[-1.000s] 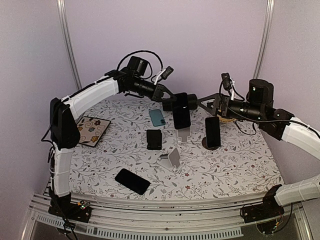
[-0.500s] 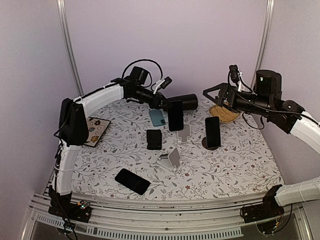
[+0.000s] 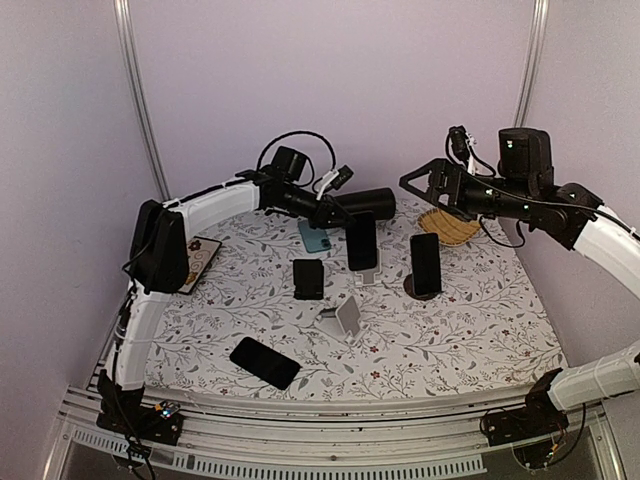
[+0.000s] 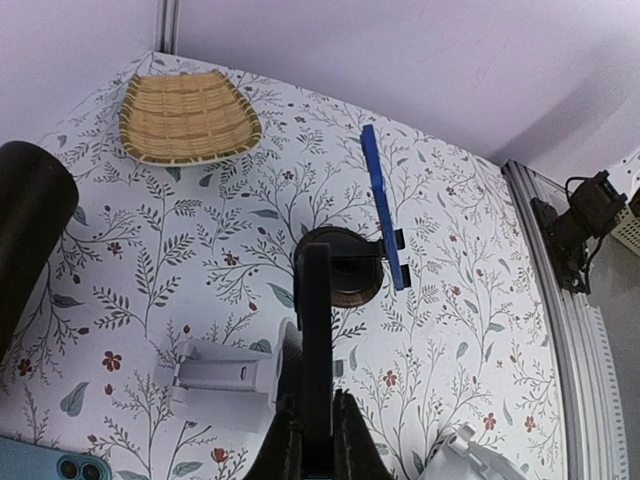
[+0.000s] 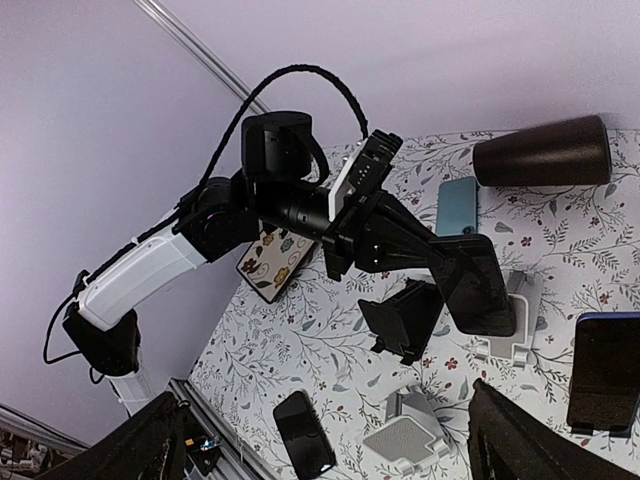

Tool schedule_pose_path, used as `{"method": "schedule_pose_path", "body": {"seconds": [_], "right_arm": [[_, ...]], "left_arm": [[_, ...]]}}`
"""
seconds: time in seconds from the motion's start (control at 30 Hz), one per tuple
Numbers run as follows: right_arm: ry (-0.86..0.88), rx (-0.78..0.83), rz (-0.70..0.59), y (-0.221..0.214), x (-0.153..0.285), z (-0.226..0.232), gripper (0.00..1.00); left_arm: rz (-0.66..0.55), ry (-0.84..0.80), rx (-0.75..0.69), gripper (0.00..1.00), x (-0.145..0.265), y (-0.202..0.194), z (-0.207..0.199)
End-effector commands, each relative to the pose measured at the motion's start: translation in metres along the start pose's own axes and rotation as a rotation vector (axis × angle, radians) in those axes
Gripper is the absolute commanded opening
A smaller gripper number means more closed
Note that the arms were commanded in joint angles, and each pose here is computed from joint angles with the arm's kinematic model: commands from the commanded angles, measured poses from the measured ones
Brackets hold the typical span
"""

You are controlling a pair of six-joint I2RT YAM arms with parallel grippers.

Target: Place the phone on the phone stand

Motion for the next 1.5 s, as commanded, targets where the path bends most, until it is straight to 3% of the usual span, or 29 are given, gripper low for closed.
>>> {"method": "schedule_pose_path", "body": {"seconds": [0.0,0.53,0.6,0.73,0.87,1.1,1.3,1.47], "right_arm": [[-0.01,-0.01,-0.002,0.005,0.0,0.001,0.98],[-0.001,-0.023,0.026,0.0,-0.001,0.0,0.98],[-0.001,-0.024,0.026,0.0,0.0,0.0,0.98],[0.004,-0.025,0.026,-0.001,0.002,0.001,0.98],[0.008,-0.026,0.022,-0.002,0.004,0.002,0.98],[-0.001,-0.019,0.018,-0.003,0.008,0.002,0.99],[-0.029,0.003,0.009,-0.004,0.009,-0.002,0.99],[-0.051,0.04,0.004,-0.002,0.009,-0.003,1.0]], "left_arm": [[-0.022,-0.064,-0.061,0.0,-0.018,0.001,-0.006],[0.012,-0.057,-0.059,0.0,-0.036,-0.011,0.0],[0.014,-0.05,-0.056,0.12,-0.036,-0.011,0.0],[0.016,-0.02,-0.047,0.6,-0.035,-0.01,0.001],[0.006,0.012,-0.061,0.78,-0.03,-0.003,-0.004],[-0.08,0.106,-0.082,0.87,-0.001,0.032,-0.025],[-0.192,0.222,0.041,0.88,0.038,0.047,-0.034],[-0.265,0.429,0.168,0.89,0.069,0.035,-0.023]]}}
Point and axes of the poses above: each gripper's point midway between its finger pads, its own x axis back along the fingers, its own z axis along the line the jaws close on, y = z × x, the point moved 8 cm from there along x, back along the fingers, and after that the axes turned 15 degrees about x, right-handed, at the moved point
